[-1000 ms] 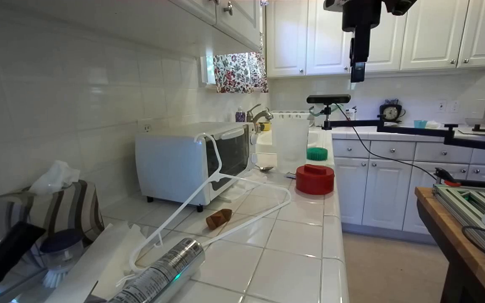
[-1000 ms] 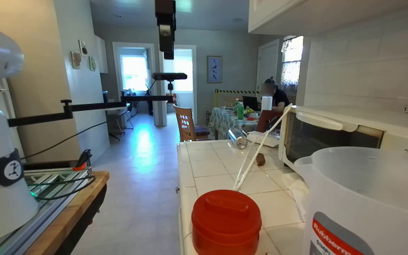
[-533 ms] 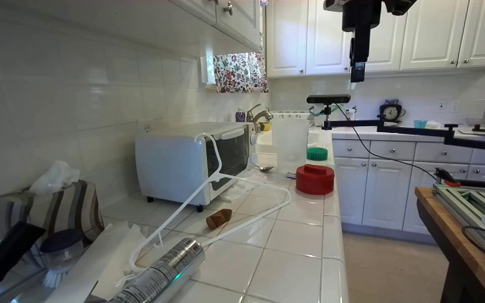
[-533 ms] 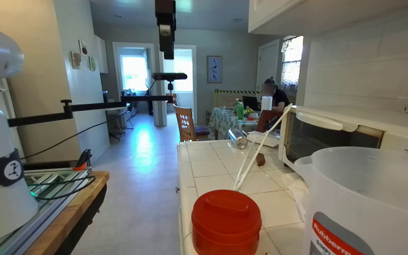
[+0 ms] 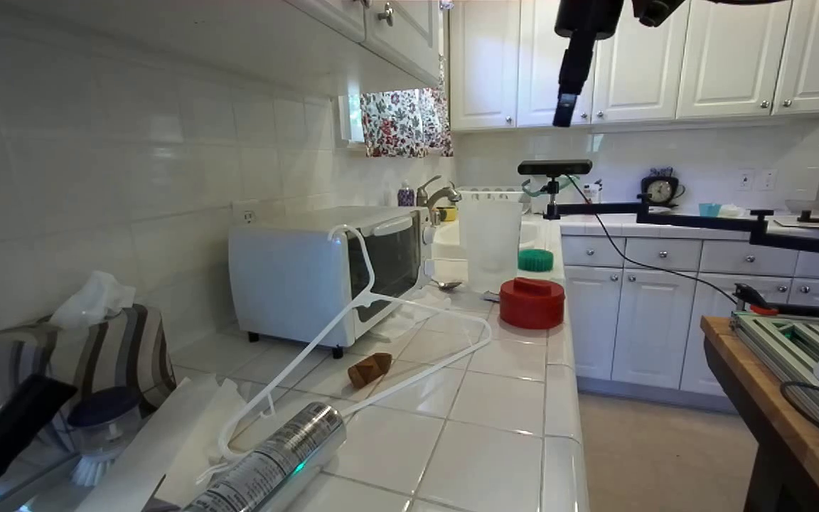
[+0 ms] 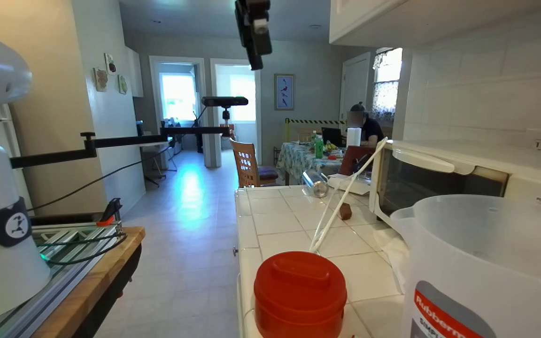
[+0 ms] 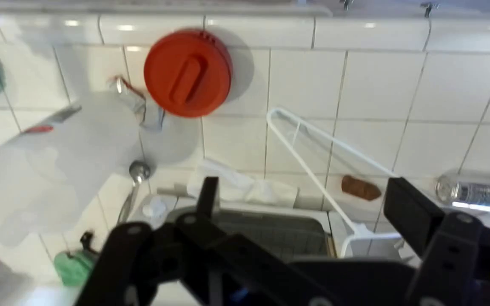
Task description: Open the left door of the cabinet above the toaster oven.
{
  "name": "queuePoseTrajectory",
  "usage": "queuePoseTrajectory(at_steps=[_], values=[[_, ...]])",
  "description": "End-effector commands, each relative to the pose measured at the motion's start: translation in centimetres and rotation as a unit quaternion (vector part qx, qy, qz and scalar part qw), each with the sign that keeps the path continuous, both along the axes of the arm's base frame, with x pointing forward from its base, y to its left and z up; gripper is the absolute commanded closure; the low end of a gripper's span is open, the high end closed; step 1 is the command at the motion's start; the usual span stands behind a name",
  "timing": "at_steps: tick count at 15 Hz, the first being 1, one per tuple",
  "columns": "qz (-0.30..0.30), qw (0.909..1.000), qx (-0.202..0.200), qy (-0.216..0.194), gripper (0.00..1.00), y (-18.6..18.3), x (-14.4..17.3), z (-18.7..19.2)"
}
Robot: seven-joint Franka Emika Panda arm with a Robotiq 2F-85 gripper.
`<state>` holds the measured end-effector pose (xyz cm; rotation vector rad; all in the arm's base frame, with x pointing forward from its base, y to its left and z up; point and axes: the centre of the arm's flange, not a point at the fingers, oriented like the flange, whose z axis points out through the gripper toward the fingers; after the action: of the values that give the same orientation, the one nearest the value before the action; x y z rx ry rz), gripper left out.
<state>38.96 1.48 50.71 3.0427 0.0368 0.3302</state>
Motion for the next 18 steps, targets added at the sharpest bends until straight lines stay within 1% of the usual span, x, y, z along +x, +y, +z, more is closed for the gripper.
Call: queuePoseTrajectory(at_steps=[1,3,5,7,10,16,17,18], values=[[0.013,0.9956,-0.016,-0.091,0.00,0.7,2.1,0.0],[0.020,0.9900,-0.018,-0.138,0.00,1.0,3.3,0.6],[0.024,0.9821,-0.020,-0.186,0.00,1.1,4.2,1.2],[0.024,0.9715,-0.021,-0.235,0.00,1.3,5.2,2.1],[0.021,0.9529,-0.022,-0.302,0.00,2.1,6.3,3.5],[0.025,0.9154,-0.004,-0.402,0.00,4.3,7.1,4.3],[0.028,0.9099,-0.004,-0.414,0.00,4.4,7.2,4.2],[0.030,0.9088,-0.006,-0.416,0.00,4.4,7.3,4.3]])
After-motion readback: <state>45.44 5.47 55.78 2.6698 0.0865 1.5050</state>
